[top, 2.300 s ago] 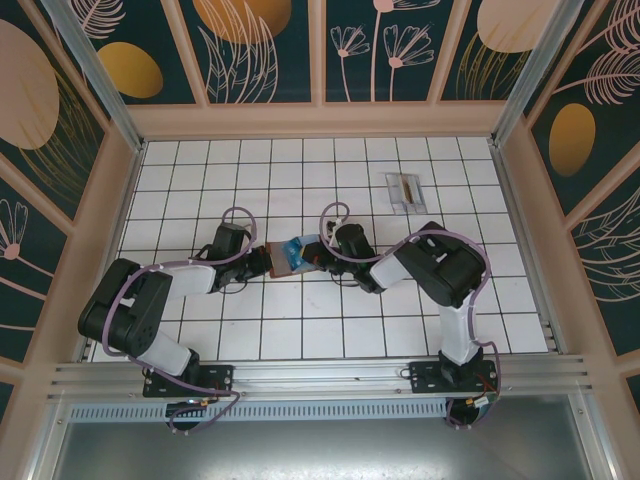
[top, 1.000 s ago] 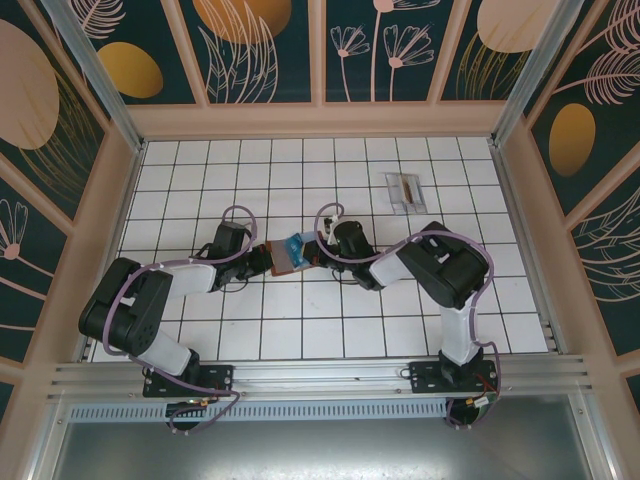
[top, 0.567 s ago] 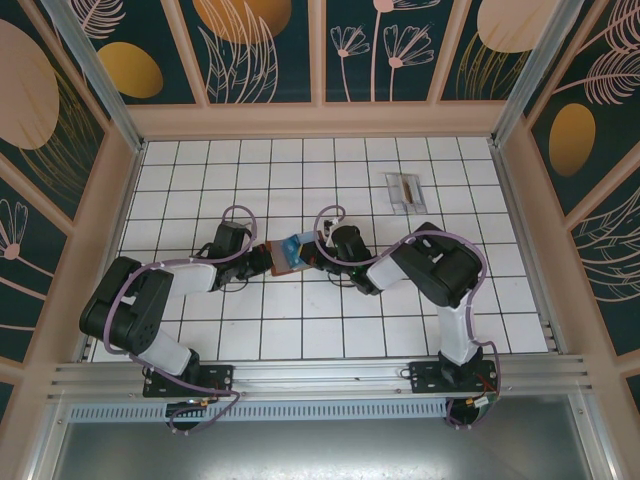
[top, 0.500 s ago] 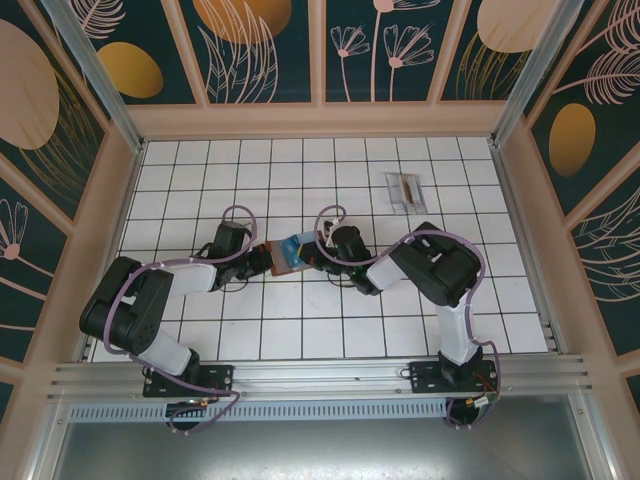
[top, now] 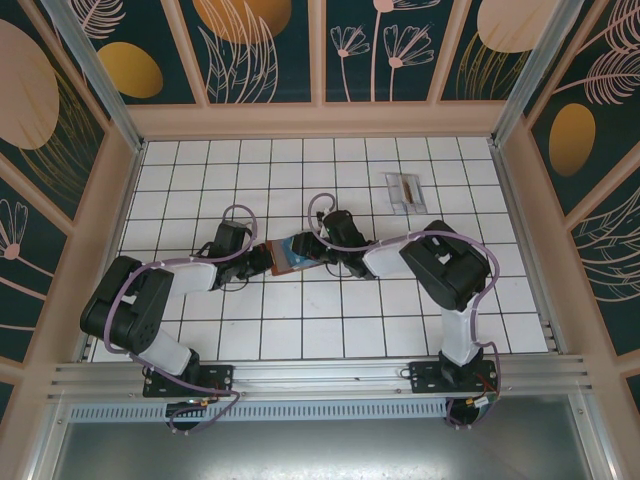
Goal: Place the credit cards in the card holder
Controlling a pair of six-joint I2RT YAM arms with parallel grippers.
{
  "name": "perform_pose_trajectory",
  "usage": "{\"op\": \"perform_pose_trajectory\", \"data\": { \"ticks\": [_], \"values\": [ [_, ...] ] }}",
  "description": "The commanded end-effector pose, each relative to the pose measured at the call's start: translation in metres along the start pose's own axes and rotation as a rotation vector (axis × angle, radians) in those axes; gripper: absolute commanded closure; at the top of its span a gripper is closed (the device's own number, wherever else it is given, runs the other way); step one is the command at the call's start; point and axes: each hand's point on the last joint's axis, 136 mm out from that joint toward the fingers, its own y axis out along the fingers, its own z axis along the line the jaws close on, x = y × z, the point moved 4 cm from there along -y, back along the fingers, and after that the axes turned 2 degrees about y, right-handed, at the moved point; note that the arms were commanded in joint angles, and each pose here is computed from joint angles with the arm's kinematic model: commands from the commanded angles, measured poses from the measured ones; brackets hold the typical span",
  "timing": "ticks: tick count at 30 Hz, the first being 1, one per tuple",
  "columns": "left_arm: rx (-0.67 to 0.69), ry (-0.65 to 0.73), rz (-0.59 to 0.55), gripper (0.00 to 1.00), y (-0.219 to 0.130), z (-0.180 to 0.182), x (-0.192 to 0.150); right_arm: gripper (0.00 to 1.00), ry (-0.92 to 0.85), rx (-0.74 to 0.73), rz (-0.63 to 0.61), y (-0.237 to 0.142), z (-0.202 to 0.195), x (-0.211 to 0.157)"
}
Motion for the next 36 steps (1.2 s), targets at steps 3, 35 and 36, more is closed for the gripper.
{"op": "perform_pose_trajectory", "data": {
  "ticks": [3,35,36],
  "values": [
    [0.011,-0.001,0.038,0.99,0.003,0.0,-0.005,0.59,-0.034,-0.145,0.079,0.002,-0.028,-0.011],
    [0.022,-0.012,0.034,0.97,0.005,0.004,-0.008,0.65,-0.271,-0.193,0.135,0.012,-0.001,-0.001],
    [0.024,-0.011,0.026,0.97,0.004,0.005,-0.008,0.68,-0.27,-0.187,0.141,0.014,0.0,-0.001]
  ]
}}
